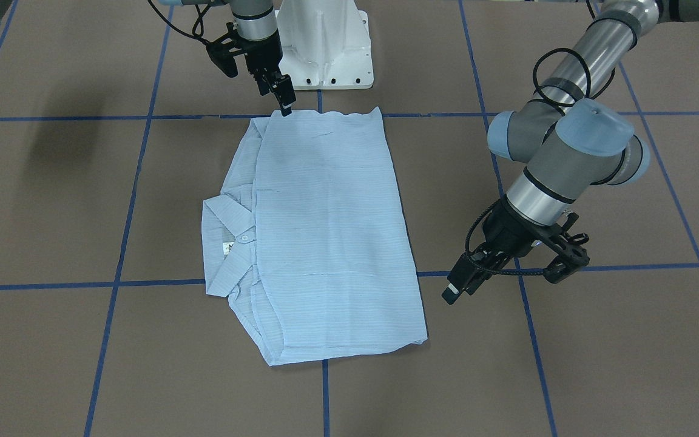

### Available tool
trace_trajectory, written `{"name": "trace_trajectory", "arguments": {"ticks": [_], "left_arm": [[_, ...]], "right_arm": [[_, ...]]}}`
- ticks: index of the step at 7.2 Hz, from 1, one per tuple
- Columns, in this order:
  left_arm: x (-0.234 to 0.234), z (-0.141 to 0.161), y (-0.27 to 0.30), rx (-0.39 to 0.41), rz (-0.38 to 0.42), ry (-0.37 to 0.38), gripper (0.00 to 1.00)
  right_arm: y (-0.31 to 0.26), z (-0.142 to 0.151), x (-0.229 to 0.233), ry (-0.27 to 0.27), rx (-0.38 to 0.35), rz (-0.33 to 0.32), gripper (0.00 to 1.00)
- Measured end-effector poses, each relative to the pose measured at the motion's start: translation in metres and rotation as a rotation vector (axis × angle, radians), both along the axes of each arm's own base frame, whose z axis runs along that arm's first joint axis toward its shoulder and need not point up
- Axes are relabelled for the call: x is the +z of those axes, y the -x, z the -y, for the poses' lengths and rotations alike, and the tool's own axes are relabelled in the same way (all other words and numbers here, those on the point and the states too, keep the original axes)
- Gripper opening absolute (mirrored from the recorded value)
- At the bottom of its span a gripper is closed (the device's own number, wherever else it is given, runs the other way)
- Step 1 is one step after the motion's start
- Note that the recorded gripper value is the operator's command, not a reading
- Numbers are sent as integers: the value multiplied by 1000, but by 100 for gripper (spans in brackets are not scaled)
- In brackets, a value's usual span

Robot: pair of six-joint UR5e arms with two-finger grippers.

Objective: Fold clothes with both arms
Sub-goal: 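Move the right gripper to the shirt's near edge and grasp it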

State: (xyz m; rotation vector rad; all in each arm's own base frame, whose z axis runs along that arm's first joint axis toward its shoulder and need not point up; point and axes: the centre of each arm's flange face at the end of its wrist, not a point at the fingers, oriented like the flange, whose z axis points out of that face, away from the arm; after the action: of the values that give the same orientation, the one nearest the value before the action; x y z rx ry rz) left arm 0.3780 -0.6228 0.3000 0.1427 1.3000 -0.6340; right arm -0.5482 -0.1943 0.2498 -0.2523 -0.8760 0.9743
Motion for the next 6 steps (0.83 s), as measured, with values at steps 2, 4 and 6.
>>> {"name": "trace_trajectory", "arguments": {"ticks": [2, 4, 6], "left_arm": [[0, 0, 0, 0, 0, 0, 65], [0, 0, 0, 0, 0, 0, 65], [-2, 0, 0, 0, -2, -1, 65]], "right_arm": [[3, -3, 6, -3, -5, -6, 99], [2, 4, 14, -3, 5, -20, 98], [4, 13, 22, 2, 22, -39, 98]]}}
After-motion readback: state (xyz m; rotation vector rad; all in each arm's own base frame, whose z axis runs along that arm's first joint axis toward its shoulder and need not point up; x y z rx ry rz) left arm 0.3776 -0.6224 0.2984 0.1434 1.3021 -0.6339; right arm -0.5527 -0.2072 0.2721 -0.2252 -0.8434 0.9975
